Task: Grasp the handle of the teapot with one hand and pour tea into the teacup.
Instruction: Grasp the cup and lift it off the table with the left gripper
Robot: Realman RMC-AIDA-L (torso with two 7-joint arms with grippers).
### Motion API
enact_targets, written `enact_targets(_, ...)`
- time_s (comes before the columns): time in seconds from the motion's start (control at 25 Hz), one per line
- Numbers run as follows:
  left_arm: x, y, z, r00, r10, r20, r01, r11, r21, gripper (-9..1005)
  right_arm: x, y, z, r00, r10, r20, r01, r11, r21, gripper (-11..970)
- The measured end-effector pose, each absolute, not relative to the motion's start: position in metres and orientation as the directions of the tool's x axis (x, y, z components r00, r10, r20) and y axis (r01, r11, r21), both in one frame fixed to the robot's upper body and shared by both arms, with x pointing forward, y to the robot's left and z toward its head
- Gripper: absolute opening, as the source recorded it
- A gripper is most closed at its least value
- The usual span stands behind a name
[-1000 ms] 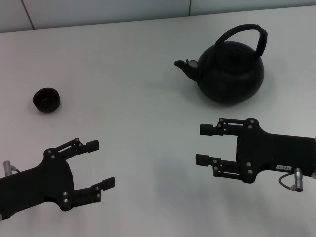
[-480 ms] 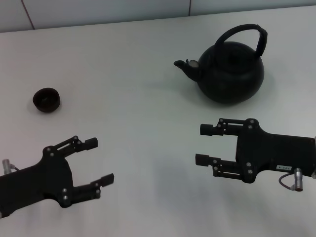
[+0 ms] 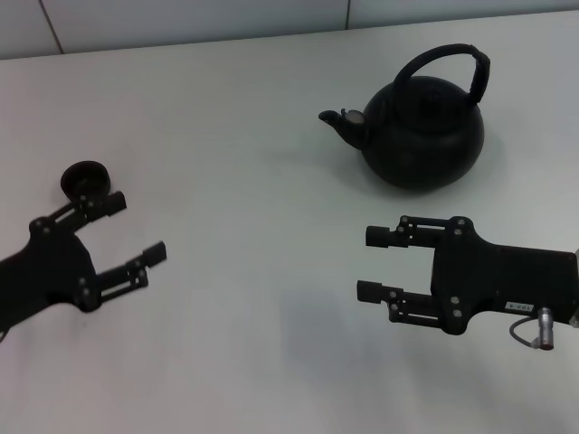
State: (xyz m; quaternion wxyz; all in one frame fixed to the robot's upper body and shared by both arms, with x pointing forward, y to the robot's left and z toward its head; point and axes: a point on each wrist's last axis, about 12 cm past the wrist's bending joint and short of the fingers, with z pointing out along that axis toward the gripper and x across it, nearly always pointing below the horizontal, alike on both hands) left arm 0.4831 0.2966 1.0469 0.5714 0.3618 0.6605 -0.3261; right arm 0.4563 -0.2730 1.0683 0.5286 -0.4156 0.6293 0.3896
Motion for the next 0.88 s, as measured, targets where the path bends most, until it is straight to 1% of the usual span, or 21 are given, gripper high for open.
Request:
enact_targets(0.04, 0.483, 0.297, 1.047, -0.085, 0.105, -0.991, 0.851, 0.526, -0.017, 846, 0.456, -0.273, 1.068, -0.096, -0.111, -0.989, -0.935, 0.351, 0.051, 613)
enact_targets(0.16, 0.498, 0.294, 1.045, -0.102, 0.115, -0.988, 0.815, 0.579, -0.017, 846, 0.457, -0.273, 1.069, -0.093, -0.106, -0.99, -0.934, 0.354, 0.049, 613)
enact_targets(0.2, 0.508, 0.293, 1.044, -0.107, 0.128, -0.986, 0.794, 0.609, -0.007, 847, 0.458, -0.273, 1.07, -0.09, -0.103, -0.991, -0.934, 0.355, 0.048, 613)
enact_targets(0.24, 0.508, 0.293, 1.044, -0.107, 0.128, -0.986, 0.794, 0.609, -0.007, 847, 0.458, -0.273, 1.07, -0.09, -0.103, -0.991, -0.934, 0.355, 0.048, 613)
enact_targets(0.32, 0.518, 0.293, 1.044, -0.114, 0.149, -0.982, 0.768, 0.641, 0.008, 847, 0.459, -0.272, 1.071, -0.086, -0.1, -0.991, -0.934, 0.355, 0.046, 613)
enact_targets(0.52, 0.534, 0.293, 1.045, -0.121, 0.18, -0.976, 0.731, 0.682, 0.035, 848, 0.461, -0.272, 1.073, -0.077, -0.078, -0.994, -0.93, 0.364, 0.044, 613)
enact_targets(0.6, 0.539, 0.294, 1.045, -0.124, 0.195, -0.973, 0.711, 0.702, 0.05, 848, 0.462, -0.272, 1.074, -0.074, -0.075, -0.994, -0.93, 0.364, 0.042, 613)
enact_targets(0.88, 0.545, 0.298, 1.043, -0.142, 0.227, -0.963, 0.681, 0.728, 0.071, 849, 0.463, -0.272, 1.076, -0.069, -0.062, -0.996, -0.928, 0.37, 0.042, 614)
